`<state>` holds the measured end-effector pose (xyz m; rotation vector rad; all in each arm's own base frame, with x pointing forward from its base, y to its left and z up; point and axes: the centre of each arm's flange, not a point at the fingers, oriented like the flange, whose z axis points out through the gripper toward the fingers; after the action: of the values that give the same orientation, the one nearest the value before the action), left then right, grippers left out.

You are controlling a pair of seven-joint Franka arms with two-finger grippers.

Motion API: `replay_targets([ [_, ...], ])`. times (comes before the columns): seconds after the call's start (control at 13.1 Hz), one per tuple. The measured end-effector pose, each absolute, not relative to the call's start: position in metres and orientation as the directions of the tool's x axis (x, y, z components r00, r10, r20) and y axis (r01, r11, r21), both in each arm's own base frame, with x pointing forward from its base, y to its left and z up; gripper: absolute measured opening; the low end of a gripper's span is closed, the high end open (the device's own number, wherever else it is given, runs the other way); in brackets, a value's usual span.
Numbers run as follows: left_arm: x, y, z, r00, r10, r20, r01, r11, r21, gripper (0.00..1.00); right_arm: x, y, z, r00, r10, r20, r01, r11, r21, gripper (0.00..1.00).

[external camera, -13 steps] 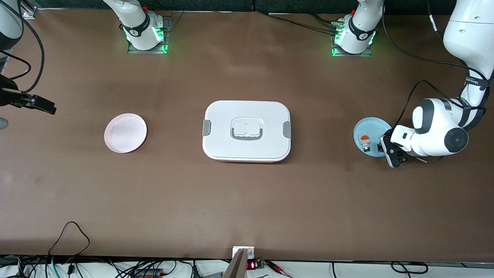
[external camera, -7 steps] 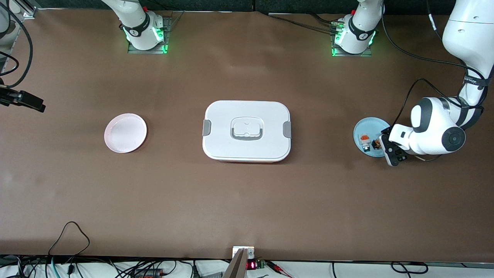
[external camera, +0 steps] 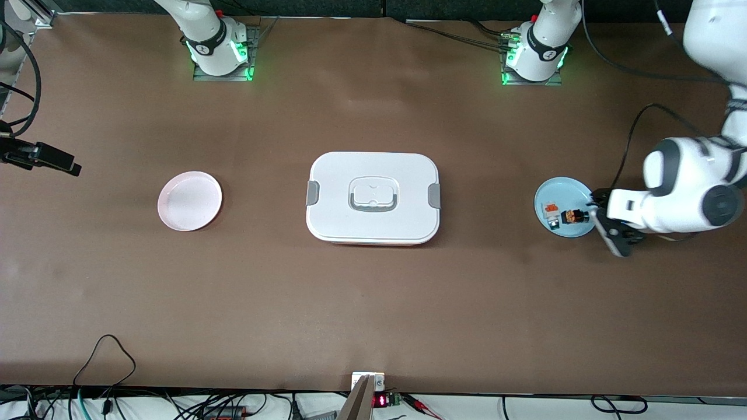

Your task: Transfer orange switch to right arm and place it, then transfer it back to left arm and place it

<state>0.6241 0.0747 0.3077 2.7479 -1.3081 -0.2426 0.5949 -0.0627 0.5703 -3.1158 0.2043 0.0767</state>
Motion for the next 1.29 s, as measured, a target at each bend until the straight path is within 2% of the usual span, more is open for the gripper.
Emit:
replay_targets([
  [0.15, 0.628, 0.062, 0.362, 0.758, -0.646, -0.087, -0.639, -0.763, 0.094, 1.0, 0.594, -0.063, 0.569, 0.99, -0.129, -0.055, -0.13, -0.991, -0.015, 1.0],
  [0.3, 0.624, 0.042, 0.397, 0.893, -0.447, -0.058, -0.439, -0.892, 0.109, 1.0, 0.59, -0.064, 0.572, 0.99, -0.128, -0.051, -0.129, -0.992, 0.001, 1.0],
  [0.53, 0.622, 0.024, 0.448, 0.976, -0.208, -0.063, -0.198, -0.971, 0.135, 1.0, 0.577, -0.064, 0.582, 0.992, -0.125, -0.031, -0.125, -0.992, 0.011, 1.0],
  [0.84, 0.625, 0.021, 0.515, 0.985, 0.141, -0.099, 0.155, -0.975, 0.158, 1.0, 0.568, -0.06, 0.585, 0.993, -0.117, -0.018, -0.117, -0.993, 0.008, 1.0],
  [1.14, 0.624, 0.014, 0.577, 0.983, 0.171, -0.063, 0.179, -0.97, 0.164, 1.0, 0.568, -0.057, 0.585, 0.994, -0.108, -0.018, -0.108, -0.994, 0.007, 1.0],
  [1.29, 0.621, 0.014, 0.604, 0.992, 0.128, -0.005, 0.127, -0.978, 0.164, 1.0, 0.568, -0.057, 0.585, 0.994, -0.107, -0.018, -0.107, -0.994, 0.007, 1.0],
])
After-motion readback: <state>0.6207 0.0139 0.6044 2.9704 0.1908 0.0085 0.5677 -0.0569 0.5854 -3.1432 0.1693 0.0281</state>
